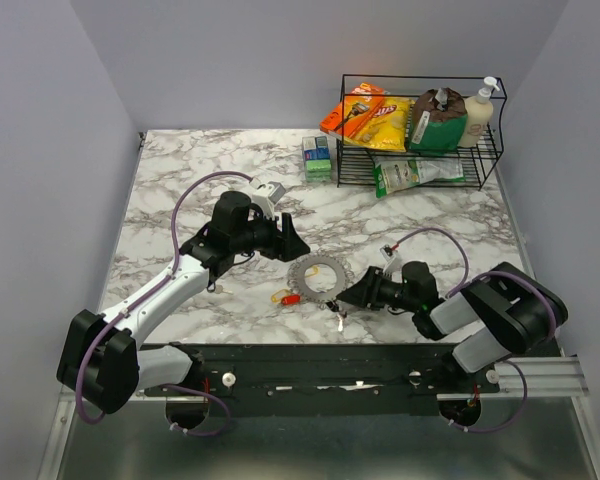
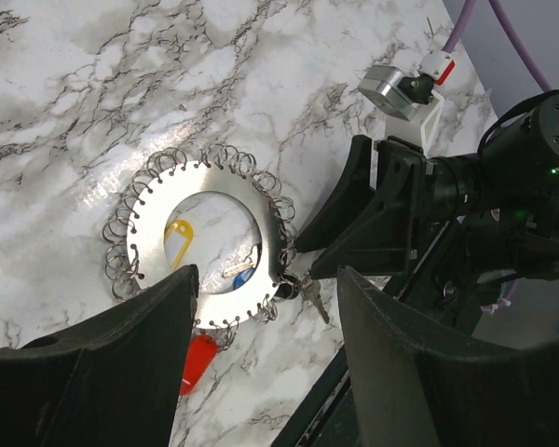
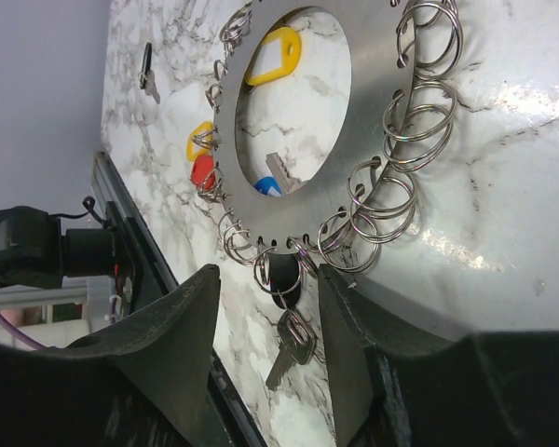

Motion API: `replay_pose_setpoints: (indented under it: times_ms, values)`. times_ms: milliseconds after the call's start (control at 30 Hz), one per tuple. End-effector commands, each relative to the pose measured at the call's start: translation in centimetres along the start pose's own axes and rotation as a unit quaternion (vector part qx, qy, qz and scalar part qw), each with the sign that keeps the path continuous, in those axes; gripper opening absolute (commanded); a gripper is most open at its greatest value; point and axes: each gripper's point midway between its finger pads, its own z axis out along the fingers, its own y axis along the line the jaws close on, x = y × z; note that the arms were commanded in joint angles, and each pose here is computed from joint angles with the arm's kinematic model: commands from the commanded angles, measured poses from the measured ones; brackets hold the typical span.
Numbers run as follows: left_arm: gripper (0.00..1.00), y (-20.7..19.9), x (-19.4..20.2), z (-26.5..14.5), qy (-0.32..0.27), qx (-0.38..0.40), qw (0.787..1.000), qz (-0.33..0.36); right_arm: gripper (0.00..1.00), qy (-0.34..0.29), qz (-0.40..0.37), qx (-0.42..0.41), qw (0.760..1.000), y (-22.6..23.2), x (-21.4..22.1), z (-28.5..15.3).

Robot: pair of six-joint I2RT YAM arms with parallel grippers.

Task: Put the keys on the keyring

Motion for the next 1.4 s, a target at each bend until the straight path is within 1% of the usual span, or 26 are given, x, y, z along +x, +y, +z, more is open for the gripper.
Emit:
replay_pose_setpoints:
  times_ms: [0, 67, 167, 267, 300, 400, 467, 533, 567, 600, 667, 767, 800, 867, 900, 1000, 1167, 1233, 1300, 1333, 1367]
  values:
    - [0.7, -0.1, 0.3, -0.3, -0.002, 0.007, 1.0, 0.004, 0.54, -0.02, -0.011, -0.041, 0.999, 1.4, -0.8, -0.1]
    - [0.7, -0.1, 0.3, -0.4, -0.003, 0.007, 1.0, 0.006, 0.52, -0.02, -0.008, -0.043, 0.999, 1.5, -0.7, -0.1]
    - [0.7, -0.1, 0.3, -0.4, -0.005, 0.005, 1.0, 0.006, 0.48, -0.023, -0.01, -0.047, 0.999, 1.6, -0.8, -0.2]
    - [0.7, -0.1, 0.4, -0.5, -0.004, 0.006, 1.0, 0.006, 0.42, -0.021, -0.012, -0.051, 0.998, 1.7, -0.8, -0.1]
    - [0.7, -0.1, 0.4, -0.5, -0.004, 0.006, 1.0, 0.006, 0.38, -0.019, -0.011, -0.053, 0.998, 1.7, -0.7, -0.1]
    - [0.7, -0.1, 0.4, -0.5, -0.004, 0.006, 1.0, 0.006, 0.34, -0.019, -0.006, -0.045, 0.999, 1.4, -0.6, 0.0]
    - [0.7, -0.1, 0.4, -0.5, -0.004, 0.006, 1.0, 0.006, 0.34, -0.024, -0.014, -0.041, 0.999, 1.4, -0.9, 0.0]
    - [0.7, 0.0, 0.5, -0.4, -0.003, 0.006, 1.0, 0.005, 0.34, -0.02, -0.012, -0.016, 1.0, 0.4, -0.7, 0.0]
    - [0.7, -0.1, 0.4, -0.4, -0.004, 0.006, 1.0, 0.006, 0.34, -0.029, -0.027, -0.019, 0.999, 0.9, -1.3, -0.1]
    - [0.7, -0.1, 0.4, -0.5, -0.003, 0.006, 1.0, 0.005, 0.35, -0.024, -0.023, -0.004, 0.999, 0.3, -1.1, -0.2]
    - [0.7, 0.0, 0.5, -0.4, -0.002, 0.005, 1.0, 0.006, 0.35, -0.035, -0.036, -0.001, 0.999, 0.7, -1.7, -0.6]
    - [0.7, 0.0, 0.5, -0.4, -0.001, 0.005, 1.0, 0.005, 0.38, -0.033, -0.036, 0.034, 0.998, -0.4, -1.5, -1.0]
    - [0.7, 0.0, 0.5, -0.4, -0.001, 0.005, 1.0, 0.006, 0.41, -0.03, -0.033, 0.049, 0.998, -0.8, -1.3, -1.3]
    - [0.7, 0.1, 0.6, -0.3, 0.0, 0.006, 1.0, 0.005, 0.44, -0.027, -0.029, 0.059, 0.997, -1.3, -1.0, -1.4]
    - [0.7, 0.0, 0.5, -0.2, 0.0, 0.007, 1.0, 0.006, 0.47, -0.021, -0.023, 0.065, 0.997, -1.6, -0.7, -1.4]
    - [0.7, 0.0, 0.5, 0.0, 0.001, 0.01, 1.0, 0.006, 0.5, -0.009, -0.011, 0.068, 0.998, -2.0, -0.2, -1.1]
    - [0.69, -0.1, 0.4, 0.2, 0.002, 0.014, 1.0, 0.001, 0.5, 0.017, 0.008, 0.071, 0.997, -2.7, 0.6, -0.1]
    - [0.68, -0.3, 0.6, 0.6, 0.004, 0.019, 1.0, -0.001, 0.5, 0.019, 0.008, 0.066, 0.998, -2.6, 0.5, 0.2]
    - [0.64, -0.5, 1.2, 1.1, 0.013, 0.024, 1.0, -0.009, 0.5, 0.021, 0.01, 0.063, 0.998, -2.7, 0.5, 0.5]
    - [0.6, -0.3, 2.0, 1.7, 0.026, 0.023, 0.999, -0.015, 0.5, 0.023, 0.012, 0.063, 0.998, -2.8, 0.5, 0.7]
    - [0.52, -0.8, 3.1, 2.1, 0.042, 0.028, 0.999, -0.016, 0.5, 0.028, 0.015, 0.066, 0.997, -3.0, 0.7, 0.7]
